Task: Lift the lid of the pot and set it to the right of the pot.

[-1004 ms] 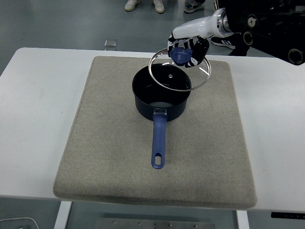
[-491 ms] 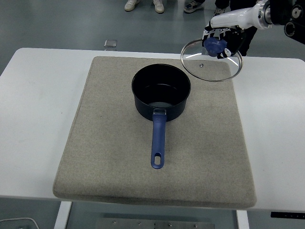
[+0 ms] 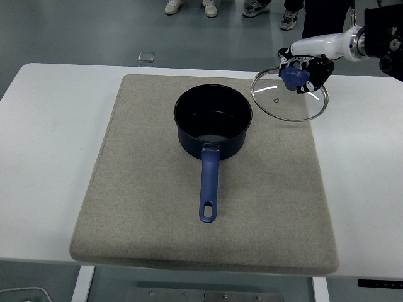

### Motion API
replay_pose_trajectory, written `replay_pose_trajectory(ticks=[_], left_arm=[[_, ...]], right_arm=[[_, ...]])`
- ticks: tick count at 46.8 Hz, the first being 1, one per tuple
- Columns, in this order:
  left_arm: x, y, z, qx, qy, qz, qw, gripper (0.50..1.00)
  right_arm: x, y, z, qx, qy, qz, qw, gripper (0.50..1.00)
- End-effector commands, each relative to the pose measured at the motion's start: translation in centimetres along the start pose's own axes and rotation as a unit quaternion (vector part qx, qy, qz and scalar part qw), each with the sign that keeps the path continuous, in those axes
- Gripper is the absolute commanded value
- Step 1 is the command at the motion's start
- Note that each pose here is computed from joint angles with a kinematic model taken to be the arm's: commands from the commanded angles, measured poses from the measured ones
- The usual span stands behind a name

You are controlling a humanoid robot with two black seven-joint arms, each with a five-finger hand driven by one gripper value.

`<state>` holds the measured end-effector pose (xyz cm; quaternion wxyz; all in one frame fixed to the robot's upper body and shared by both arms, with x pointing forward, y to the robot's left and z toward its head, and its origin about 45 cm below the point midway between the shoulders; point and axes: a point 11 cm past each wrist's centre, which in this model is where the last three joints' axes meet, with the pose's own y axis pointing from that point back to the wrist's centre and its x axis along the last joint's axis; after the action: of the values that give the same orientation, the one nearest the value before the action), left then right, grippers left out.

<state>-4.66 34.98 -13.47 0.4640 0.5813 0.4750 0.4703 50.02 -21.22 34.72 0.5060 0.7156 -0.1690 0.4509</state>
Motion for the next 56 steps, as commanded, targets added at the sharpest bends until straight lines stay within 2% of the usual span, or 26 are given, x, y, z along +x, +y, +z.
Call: replay_pose_trajectory(ticks=[1, 12, 16, 25, 33, 37, 40, 49, 50, 52, 55, 56], left_arm=[[0.0, 0.0, 0.0, 0.0, 0.0, 0.0, 1.0, 1.0], [0.0, 0.0, 0.0, 0.0, 0.0, 0.0, 1.0, 1.0], [0.0, 0.0, 0.0, 0.0, 0.0, 0.0, 1.0, 1.0], [0.0, 0.0, 0.0, 0.0, 0.0, 0.0, 1.0, 1.0], [0.0, 0.0, 0.0, 0.0, 0.0, 0.0, 1.0, 1.0], [0.0, 0.0, 0.0, 0.0, 0.0, 0.0, 1.0, 1.0], [0.0, 0.0, 0.0, 0.0, 0.0, 0.0, 1.0, 1.0], [0.0, 0.0, 0.0, 0.0, 0.0, 0.0, 1.0, 1.0], [0.0, 0.0, 0.0, 0.0, 0.0, 0.0, 1.0, 1.0], [0.0, 0.0, 0.0, 0.0, 0.0, 0.0, 1.0, 1.0], [0.0, 0.0, 0.0, 0.0, 0.0, 0.0, 1.0, 1.0], [0.0, 0.0, 0.0, 0.0, 0.0, 0.0, 1.0, 1.0]], right_arm=[[-0.8, -0.4, 0.3, -0.002, -0.004, -0.001, 1.0, 0.5], [-2.5, -0.8, 2.3, -0.023, -0.017, 0.0, 1.0, 0.5], [-3.3, -1.2, 2.4, -0.024, -0.02, -0.002, 1.0, 0.5], [-4.4, -1.8, 2.3, -0.021, -0.025, -0.005, 0.999, 0.5], [-4.6, -2.0, 2.0, -0.016, -0.028, -0.005, 0.999, 0.5], [-5.1, -2.6, 1.2, -0.008, -0.028, -0.011, 1.0, 0.5], [-5.5, -3.0, 0.8, -0.004, -0.028, -0.014, 1.0, 0.509], [-6.4, -3.2, 1.0, -0.004, -0.031, -0.013, 0.999, 0.539], [-6.4, -3.2, 1.0, -0.004, -0.031, -0.013, 0.999, 0.547], [-6.3, -3.2, 1.0, -0.004, -0.033, -0.012, 0.999, 0.596], [-6.3, -3.3, 0.9, -0.002, -0.037, -0.011, 0.999, 0.735], [-6.3, -3.2, 0.9, -0.002, -0.038, -0.01, 0.999, 0.768]])
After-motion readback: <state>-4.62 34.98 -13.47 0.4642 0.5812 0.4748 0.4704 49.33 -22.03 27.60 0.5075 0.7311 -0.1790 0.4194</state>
